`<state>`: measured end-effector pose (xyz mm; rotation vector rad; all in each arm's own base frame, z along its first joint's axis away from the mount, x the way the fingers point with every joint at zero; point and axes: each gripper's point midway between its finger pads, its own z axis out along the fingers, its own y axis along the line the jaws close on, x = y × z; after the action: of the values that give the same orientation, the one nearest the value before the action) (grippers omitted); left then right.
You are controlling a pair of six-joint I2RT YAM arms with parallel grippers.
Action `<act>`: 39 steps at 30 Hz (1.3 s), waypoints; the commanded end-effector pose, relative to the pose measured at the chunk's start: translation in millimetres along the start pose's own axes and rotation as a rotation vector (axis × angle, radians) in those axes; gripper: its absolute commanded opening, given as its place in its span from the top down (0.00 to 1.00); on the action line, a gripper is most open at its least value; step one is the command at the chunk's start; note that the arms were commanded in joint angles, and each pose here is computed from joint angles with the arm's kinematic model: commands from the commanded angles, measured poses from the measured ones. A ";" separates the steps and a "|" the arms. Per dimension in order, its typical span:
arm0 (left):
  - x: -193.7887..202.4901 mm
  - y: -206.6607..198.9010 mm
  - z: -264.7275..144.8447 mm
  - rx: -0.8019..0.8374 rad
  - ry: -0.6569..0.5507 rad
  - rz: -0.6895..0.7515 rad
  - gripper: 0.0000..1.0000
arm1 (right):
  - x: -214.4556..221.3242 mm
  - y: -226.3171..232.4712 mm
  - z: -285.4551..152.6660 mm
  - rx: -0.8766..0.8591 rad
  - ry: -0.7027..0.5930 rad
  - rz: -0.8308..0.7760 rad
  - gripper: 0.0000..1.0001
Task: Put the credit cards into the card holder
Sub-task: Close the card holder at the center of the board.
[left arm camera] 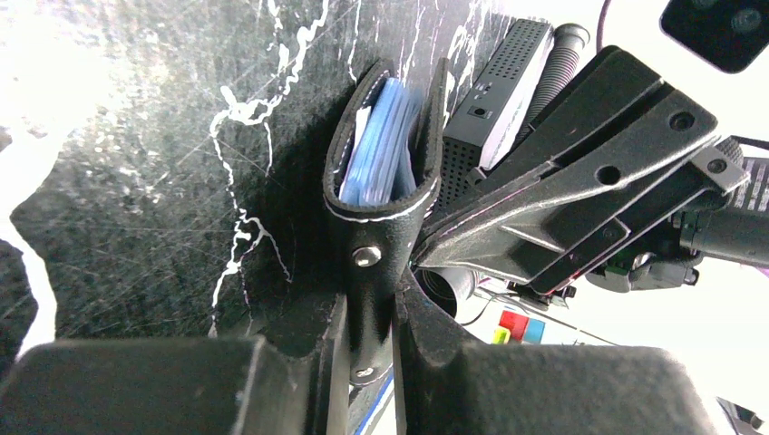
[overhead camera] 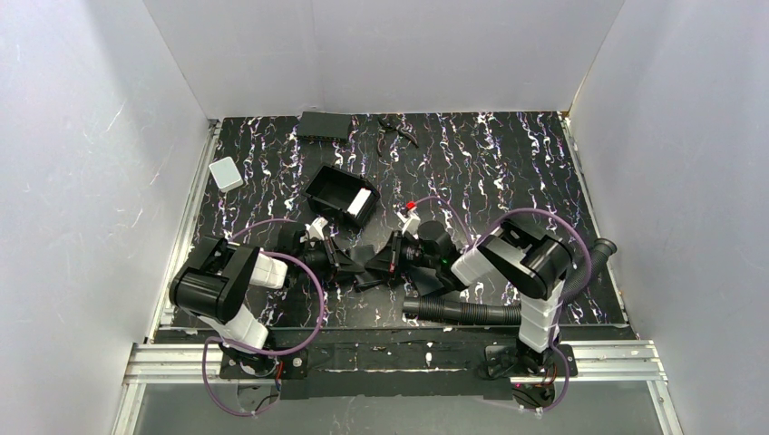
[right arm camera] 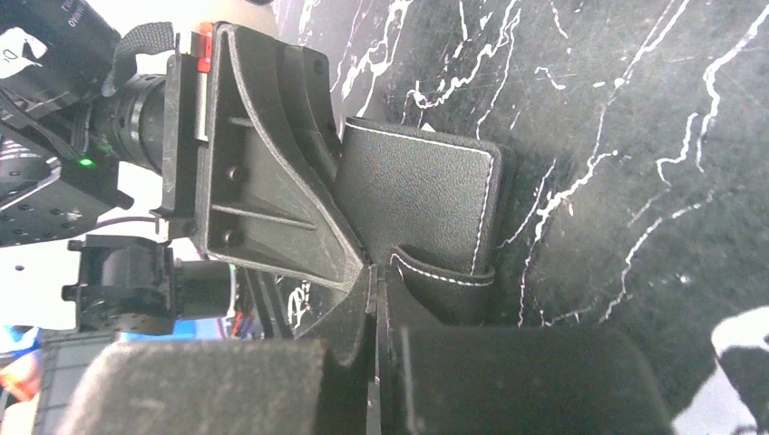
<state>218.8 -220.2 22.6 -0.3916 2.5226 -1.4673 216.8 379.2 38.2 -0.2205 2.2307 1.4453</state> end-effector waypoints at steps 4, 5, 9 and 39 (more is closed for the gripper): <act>9.4 23.5 1.9 -0.075 0.015 -0.032 1.00 | 89.7 -129.2 -28.1 0.458 0.295 0.211 0.99; 9.6 23.9 2.1 -0.075 0.016 -0.033 1.00 | 92.1 -132.2 -30.3 0.473 0.303 0.218 0.99; 9.9 26.1 1.7 -0.073 0.017 -0.039 1.00 | 93.1 -144.3 -37.3 0.515 0.306 0.240 0.99; 9.8 55.2 -21.4 -0.025 -0.121 -0.217 1.00 | 113.6 -186.9 -40.9 0.622 0.347 0.284 0.99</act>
<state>219.5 -197.4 14.8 -0.5866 2.3774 -1.5527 221.9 402.9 23.0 -0.2682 2.3061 1.6516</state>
